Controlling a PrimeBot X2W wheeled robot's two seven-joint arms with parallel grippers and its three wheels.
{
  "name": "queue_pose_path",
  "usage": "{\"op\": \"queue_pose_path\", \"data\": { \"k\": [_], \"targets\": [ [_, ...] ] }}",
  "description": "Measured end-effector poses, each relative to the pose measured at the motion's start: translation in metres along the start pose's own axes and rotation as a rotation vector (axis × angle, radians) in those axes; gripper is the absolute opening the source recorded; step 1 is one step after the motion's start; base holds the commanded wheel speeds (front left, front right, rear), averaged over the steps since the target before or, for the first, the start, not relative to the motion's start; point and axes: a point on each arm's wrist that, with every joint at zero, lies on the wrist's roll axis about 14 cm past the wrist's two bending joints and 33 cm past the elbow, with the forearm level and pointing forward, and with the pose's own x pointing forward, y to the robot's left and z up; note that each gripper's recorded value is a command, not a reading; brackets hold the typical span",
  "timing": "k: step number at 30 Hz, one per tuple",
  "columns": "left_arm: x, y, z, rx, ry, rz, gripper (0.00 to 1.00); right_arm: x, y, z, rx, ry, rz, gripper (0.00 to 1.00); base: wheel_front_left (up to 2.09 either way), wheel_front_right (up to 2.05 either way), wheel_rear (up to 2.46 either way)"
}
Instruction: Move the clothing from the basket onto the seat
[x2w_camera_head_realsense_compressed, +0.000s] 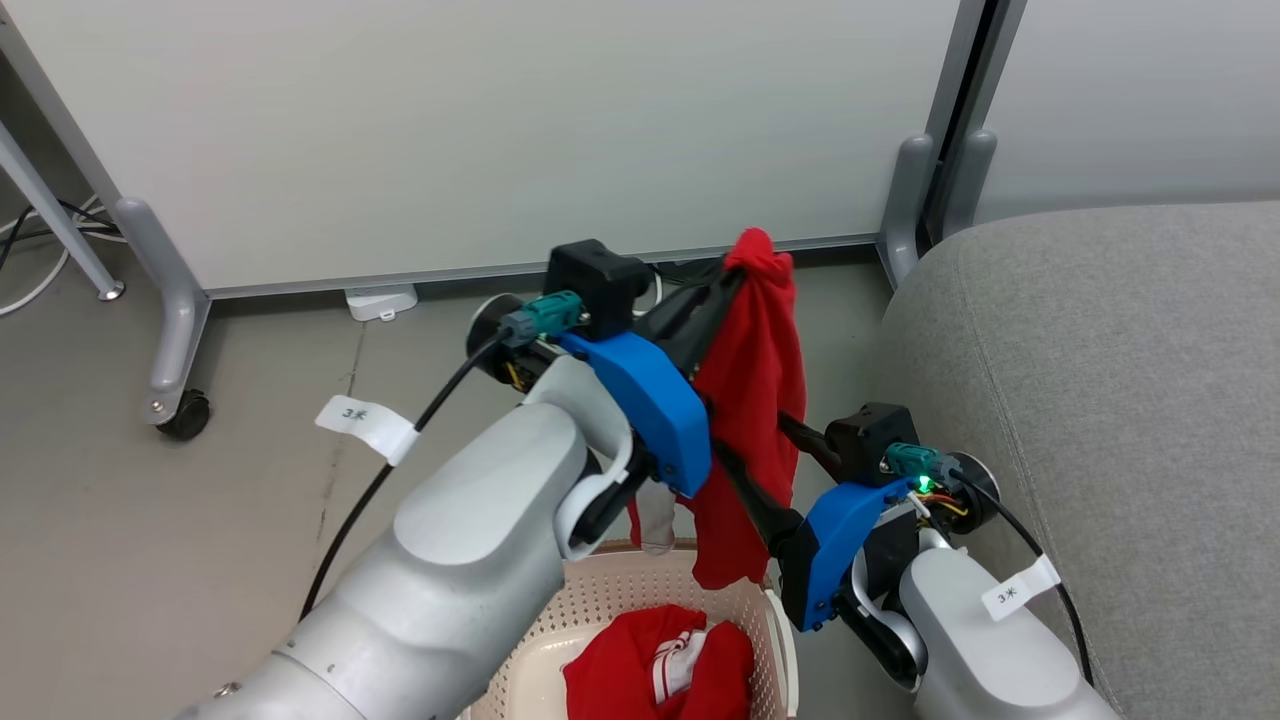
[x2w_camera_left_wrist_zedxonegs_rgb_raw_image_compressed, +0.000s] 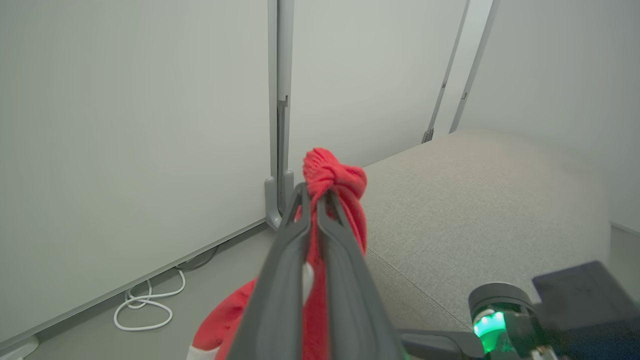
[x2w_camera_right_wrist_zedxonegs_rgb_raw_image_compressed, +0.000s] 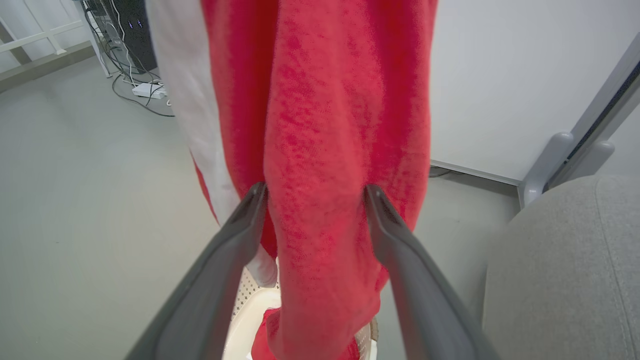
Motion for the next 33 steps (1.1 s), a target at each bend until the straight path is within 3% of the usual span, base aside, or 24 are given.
{"op": "queue_pose_path", "data": {
  "k": [11,12,13,14,33],
  "targets": [
    [0.001,-0.045,0.008,0.019,-0.014,-0.126,0.0,0.002,-0.011,-0.002,0.003,-0.009,-0.028,1.0,0.0,0.0,0.0],
    [0.001,-0.046,0.008,0.019,-0.015,-0.131,0.0,0.001,-0.012,-0.001,0.003,-0.014,-0.033,0.49,0.0,0.0,0.0],
    [0.001,-0.048,0.009,0.018,-0.017,-0.134,0.0,0.001,-0.014,0.001,0.003,-0.025,-0.036,0.19,0.0,0.0,0.0],
    [0.002,-0.049,0.009,0.018,-0.018,-0.137,0.0,0.0,-0.014,0.002,0.003,-0.031,-0.039,0.0,0.0,0.0,0.0],
    [0.005,-0.039,0.005,0.014,-0.015,-0.105,0.0,-0.005,-0.028,0.003,0.024,-0.06,-0.078,0.0,0.0,0.0,0.0]
  ]
}}
